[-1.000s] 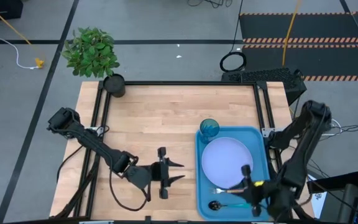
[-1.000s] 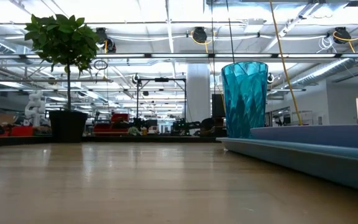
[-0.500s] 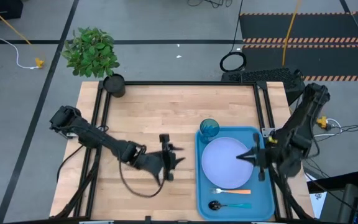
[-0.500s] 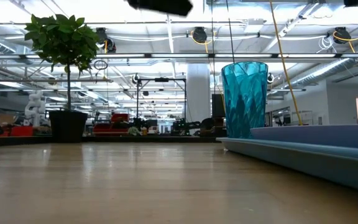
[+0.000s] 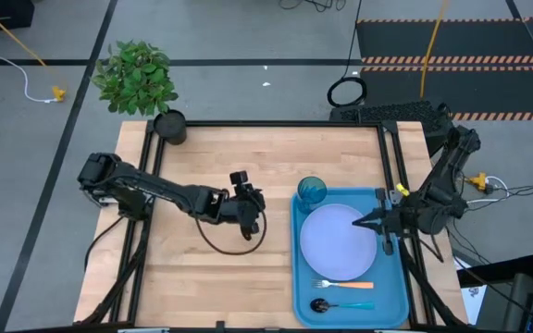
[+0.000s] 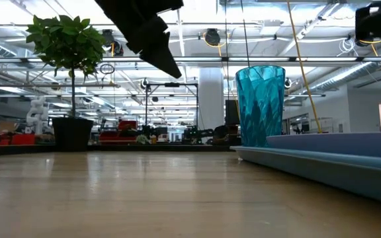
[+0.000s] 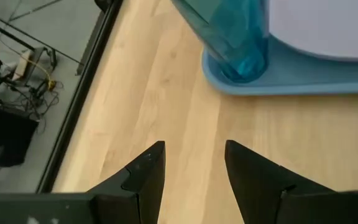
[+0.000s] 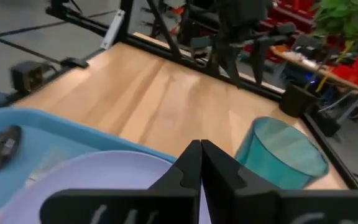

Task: Pick and place plate/cup/fork/spoon on tray
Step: Return to Home Position

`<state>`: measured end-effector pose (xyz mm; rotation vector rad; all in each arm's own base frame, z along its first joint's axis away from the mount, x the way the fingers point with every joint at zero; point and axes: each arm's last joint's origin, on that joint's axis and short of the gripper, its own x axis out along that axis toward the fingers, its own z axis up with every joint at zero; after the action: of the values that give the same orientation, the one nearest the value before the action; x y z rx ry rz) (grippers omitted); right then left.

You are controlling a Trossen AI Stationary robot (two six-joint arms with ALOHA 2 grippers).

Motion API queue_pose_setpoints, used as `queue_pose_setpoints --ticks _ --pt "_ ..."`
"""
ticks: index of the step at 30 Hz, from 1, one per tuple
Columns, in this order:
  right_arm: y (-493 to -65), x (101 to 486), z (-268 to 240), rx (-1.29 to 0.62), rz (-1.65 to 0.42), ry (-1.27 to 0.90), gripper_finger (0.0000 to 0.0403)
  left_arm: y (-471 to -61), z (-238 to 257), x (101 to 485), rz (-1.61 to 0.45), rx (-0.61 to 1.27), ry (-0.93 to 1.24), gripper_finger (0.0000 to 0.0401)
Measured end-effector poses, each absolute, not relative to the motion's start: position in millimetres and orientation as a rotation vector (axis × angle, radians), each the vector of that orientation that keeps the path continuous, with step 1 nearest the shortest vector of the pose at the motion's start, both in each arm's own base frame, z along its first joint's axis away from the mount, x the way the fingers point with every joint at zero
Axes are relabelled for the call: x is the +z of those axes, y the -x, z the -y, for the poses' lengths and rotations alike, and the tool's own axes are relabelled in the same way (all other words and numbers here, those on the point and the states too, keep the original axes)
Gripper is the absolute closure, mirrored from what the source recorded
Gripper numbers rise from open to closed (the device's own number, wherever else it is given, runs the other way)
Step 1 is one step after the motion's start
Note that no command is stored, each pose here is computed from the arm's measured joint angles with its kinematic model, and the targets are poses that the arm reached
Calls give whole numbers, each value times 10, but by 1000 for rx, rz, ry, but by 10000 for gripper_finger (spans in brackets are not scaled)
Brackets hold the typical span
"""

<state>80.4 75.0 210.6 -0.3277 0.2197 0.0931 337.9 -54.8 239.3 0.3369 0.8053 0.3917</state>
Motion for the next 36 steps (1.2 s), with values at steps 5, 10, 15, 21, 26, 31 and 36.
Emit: queue_pose_setpoints --ticks 5,10,15,21,26,31,36 --pt "-844 1918 -677 71 -159 292 403 -3356 439 2271 -826 411 -349 231" --pt "-906 1862 -637 134 -120 253 403 -3187 361 2204 -768 409 -299 231" --pt "-972 1770 -578 161 -139 237 403 -2912 309 2246 -621 377 -224 231" --pt "-1051 1650 -504 206 -57 188 403 -2590 352 2355 -444 310 -160 231" --pt "-1100 1667 -425 197 -33 156 403 -2368 385 2355 -368 278 -144 231" --pt "-1126 1662 -375 192 -39 158 403 -2242 380 2356 -313 275 -127 231" --pt "-1123 1652 -360 196 -48 183 403 -2215 346 2374 -310 369 -166 231"
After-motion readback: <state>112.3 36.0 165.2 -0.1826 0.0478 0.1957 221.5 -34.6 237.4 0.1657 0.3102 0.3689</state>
